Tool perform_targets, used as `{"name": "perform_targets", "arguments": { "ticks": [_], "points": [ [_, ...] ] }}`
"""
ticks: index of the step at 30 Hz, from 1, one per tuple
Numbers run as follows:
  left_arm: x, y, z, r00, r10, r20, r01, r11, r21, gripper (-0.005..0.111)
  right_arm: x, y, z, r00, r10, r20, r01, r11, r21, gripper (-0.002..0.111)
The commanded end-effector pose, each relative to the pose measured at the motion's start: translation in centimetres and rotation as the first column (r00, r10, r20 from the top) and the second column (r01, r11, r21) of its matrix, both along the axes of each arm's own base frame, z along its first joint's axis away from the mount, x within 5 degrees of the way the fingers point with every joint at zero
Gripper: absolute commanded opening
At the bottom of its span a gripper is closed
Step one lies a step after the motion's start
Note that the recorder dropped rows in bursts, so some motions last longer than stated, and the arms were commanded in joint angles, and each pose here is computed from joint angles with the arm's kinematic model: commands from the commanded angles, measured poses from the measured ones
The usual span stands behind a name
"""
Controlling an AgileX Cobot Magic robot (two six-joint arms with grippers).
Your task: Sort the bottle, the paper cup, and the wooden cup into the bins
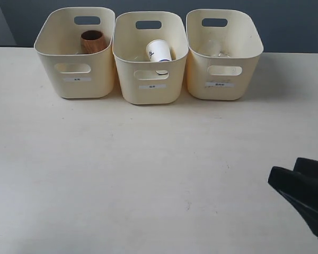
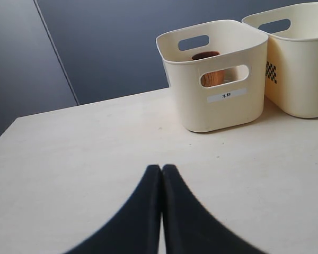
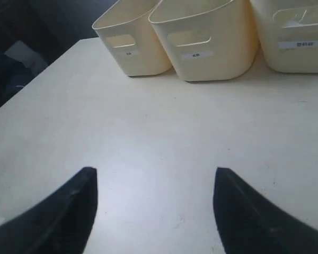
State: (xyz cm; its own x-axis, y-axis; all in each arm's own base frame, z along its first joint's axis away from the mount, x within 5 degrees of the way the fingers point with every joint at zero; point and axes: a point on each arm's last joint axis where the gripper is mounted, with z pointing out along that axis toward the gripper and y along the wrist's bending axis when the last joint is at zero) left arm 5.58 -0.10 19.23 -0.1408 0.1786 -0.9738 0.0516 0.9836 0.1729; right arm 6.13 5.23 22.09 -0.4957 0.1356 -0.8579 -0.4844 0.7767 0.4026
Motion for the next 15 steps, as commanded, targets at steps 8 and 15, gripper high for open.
{"name": "perform_targets", "arguments": {
  "ticks": [8, 15],
  "points": [
    [-0.03, -0.01, -0.01, 1.0, -0.003, 0.005, 0.003, 1.0, 0.001, 0.0, 0.1, 0.0, -2.46, 0.979, 0.028, 0.204, -0.026, 1.0, -0.01, 0.061],
    [-0.03, 0.0, -0.01, 1.0, -0.002, 0.005, 0.002, 1.0, 0.004, 0.0, 0.06, -0.03, -2.75, 0.969, 0.067, 0.237, -0.043, 0.993, -0.106, 0.061]
  ]
}}
